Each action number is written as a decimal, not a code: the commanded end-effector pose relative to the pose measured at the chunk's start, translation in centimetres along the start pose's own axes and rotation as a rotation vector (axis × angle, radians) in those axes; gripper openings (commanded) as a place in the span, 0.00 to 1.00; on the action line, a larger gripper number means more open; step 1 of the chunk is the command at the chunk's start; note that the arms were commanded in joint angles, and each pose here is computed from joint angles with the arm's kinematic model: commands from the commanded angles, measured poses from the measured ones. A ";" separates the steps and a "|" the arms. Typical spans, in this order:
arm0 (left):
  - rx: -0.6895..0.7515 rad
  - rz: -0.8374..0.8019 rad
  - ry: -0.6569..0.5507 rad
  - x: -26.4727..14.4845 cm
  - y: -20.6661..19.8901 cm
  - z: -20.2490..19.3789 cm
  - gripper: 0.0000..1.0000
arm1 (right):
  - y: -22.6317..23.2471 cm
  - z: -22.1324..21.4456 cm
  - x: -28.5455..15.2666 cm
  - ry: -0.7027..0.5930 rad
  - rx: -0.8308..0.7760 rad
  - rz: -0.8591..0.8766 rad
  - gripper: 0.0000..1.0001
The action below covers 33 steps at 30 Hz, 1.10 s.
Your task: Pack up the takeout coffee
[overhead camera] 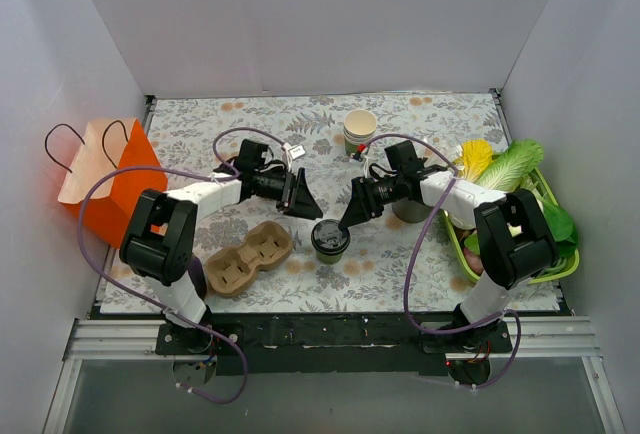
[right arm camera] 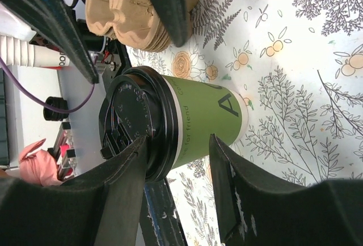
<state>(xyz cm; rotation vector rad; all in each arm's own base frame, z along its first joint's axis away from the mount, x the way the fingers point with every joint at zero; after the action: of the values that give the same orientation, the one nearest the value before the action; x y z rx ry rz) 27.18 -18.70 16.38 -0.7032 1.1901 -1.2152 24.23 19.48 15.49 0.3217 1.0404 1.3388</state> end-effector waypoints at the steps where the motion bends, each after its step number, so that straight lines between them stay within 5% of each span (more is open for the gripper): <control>1: -0.034 0.061 0.015 -2.2 -1.3 -2.7 0.64 | -1.5 -0.5 0.1 0.045 -0.031 -0.155 0.53; 13: -0.067 0.088 0.068 -3.0 0.2 -4.2 0.58 | -1.4 -0.6 0.0 0.045 -0.035 -0.157 0.53; 33: -0.082 0.076 0.152 -0.8 1.8 -4.9 0.61 | -1.6 -0.5 0.1 0.044 -0.027 -0.155 0.53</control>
<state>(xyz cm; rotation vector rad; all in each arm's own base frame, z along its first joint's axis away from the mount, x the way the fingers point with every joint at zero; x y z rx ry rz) 22.90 -16.37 14.23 -0.6699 1.3868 -1.1927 24.37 19.45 15.70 0.3023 1.0428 1.3287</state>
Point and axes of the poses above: each gripper's point midway between its finger pads, its own x axis out along the fingers, its own y axis along the line the jaws close on, z = x × y, the point moved 10 cm from there along -x, back along the fingers, and after that the axes turned 5 degrees about -x, right-handed, at the moved point
